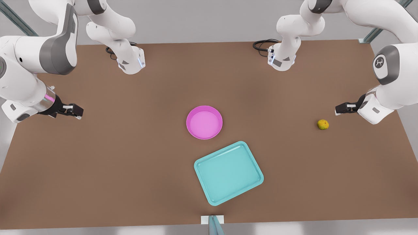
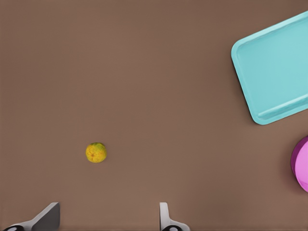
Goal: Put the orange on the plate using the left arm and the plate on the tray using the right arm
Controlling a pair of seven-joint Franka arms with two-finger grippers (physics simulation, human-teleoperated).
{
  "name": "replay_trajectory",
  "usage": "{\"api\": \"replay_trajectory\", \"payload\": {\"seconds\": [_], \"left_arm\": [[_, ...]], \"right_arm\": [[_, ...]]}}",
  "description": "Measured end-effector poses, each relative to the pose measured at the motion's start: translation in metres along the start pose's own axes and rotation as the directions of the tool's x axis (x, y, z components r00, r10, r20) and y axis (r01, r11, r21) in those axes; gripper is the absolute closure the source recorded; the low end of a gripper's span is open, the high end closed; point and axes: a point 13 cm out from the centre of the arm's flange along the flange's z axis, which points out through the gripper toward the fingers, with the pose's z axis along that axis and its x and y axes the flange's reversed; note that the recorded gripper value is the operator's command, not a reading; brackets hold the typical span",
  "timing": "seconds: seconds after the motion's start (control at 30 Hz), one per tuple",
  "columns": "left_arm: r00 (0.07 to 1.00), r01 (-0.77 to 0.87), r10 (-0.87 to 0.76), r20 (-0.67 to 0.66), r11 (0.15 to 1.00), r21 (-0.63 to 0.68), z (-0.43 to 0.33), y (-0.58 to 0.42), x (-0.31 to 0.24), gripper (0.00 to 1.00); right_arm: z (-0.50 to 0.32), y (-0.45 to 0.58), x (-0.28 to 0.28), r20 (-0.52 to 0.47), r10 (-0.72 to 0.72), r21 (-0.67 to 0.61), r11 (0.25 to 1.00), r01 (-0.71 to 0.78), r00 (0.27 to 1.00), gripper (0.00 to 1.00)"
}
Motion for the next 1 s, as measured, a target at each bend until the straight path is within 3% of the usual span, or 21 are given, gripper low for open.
{"api": "replay_trajectory", "payload": {"seconds": [0.1, 0.23, 0.37, 0.63, 1.0], "left_arm": [[0.998, 0.006, -0.005, -0.069, 1.000, 0.004, 0.033, 0.002, 0.007, 0.00], [0.947, 0.112, -0.103, -0.303, 0.994, 0.015, 0.225, 0.061, 0.054, 0.00], [0.948, 0.165, -0.151, -0.279, 0.986, 0.026, 0.323, 0.116, 0.068, 0.00], [0.989, 0.102, -0.101, -0.110, 0.995, -0.001, 0.385, 0.146, 0.038, 0.00], [0.995, 0.024, -0.025, -0.094, 1.000, -0.012, 0.416, 0.149, 0.034, 0.00]], "right_arm": [[0.000, 0.001, -0.002, 0.006, 0.001, 0.000, 1.000, -0.001, 1.000, 0.00], [0.002, 0.001, -0.004, 0.008, 0.003, 0.000, 1.000, -0.003, 1.000, 0.00], [0.004, 0.002, -0.006, 0.007, 0.004, 0.000, 1.000, -0.004, 1.000, 0.00], [0.007, 0.004, -0.007, 0.003, 0.005, -0.005, 1.000, -0.005, 1.000, 0.00], [0.010, 0.005, -0.008, -0.001, 0.006, -0.006, 1.000, -0.006, 1.000, 0.00]]}}
